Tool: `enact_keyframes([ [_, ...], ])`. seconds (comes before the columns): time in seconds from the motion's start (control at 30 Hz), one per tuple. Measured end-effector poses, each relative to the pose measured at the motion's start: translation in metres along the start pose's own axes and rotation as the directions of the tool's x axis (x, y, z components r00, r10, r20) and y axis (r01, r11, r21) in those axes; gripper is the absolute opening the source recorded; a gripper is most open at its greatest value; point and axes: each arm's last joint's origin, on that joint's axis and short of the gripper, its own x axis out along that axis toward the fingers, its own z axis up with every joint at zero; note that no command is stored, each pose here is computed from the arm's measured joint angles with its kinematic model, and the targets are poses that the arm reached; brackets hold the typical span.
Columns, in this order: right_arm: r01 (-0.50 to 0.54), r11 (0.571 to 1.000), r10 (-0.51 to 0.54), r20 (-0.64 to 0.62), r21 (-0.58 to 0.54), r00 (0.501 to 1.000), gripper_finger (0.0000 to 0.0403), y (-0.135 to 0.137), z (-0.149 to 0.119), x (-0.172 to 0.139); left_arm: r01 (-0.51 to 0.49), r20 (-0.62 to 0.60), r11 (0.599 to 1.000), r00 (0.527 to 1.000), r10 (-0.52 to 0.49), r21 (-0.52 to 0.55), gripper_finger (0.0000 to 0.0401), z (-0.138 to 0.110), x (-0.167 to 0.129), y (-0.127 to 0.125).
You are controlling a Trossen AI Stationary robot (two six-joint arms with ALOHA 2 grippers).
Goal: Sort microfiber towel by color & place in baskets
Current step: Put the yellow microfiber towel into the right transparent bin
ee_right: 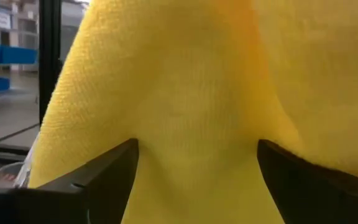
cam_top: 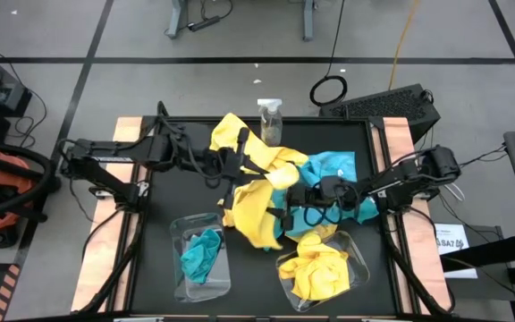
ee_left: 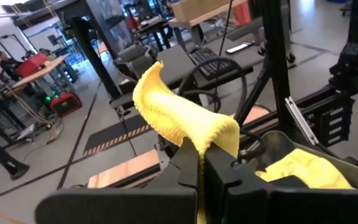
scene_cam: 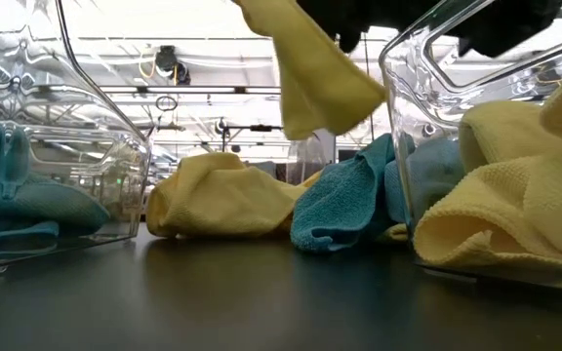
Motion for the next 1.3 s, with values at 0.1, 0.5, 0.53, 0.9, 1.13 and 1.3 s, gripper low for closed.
enact_keyframes([
  [0.1,-0.011,1.000,0.011,-0.043,0.003,0.999,0.0316,0.001,0.004,0.008,-0.004,0.008,1.000,1.000,0.003,0.001,0.0000,0.000,0.002,0.000],
  [0.5,-0.044,0.996,0.038,-0.081,-0.072,0.996,0.0019,0.010,0.016,0.022,0.006,0.039,1.000,0.999,-0.006,0.005,0.0000,0.002,0.003,0.001],
  [0.53,-0.035,0.996,0.028,-0.085,-0.079,0.996,0.0016,0.013,0.016,0.021,0.009,0.041,1.000,0.999,-0.009,0.004,0.0000,0.002,0.003,0.001],
  [0.9,-0.115,0.978,0.087,-0.164,-0.171,0.983,0.0002,0.057,0.040,-0.006,0.074,-0.037,0.997,0.997,-0.074,-0.007,0.0000,-0.003,0.003,-0.012],
  [1.13,-0.149,0.961,0.102,-0.200,-0.234,0.974,0.0001,0.080,0.079,-0.048,0.143,-0.156,0.989,0.977,-0.146,-0.030,0.0014,-0.013,0.002,-0.023],
  [1.3,-0.209,0.950,0.169,-0.182,-0.233,0.969,0.0001,0.086,0.105,-0.077,0.180,-0.197,0.983,0.963,-0.184,-0.039,0.0066,-0.015,0.001,-0.031],
])
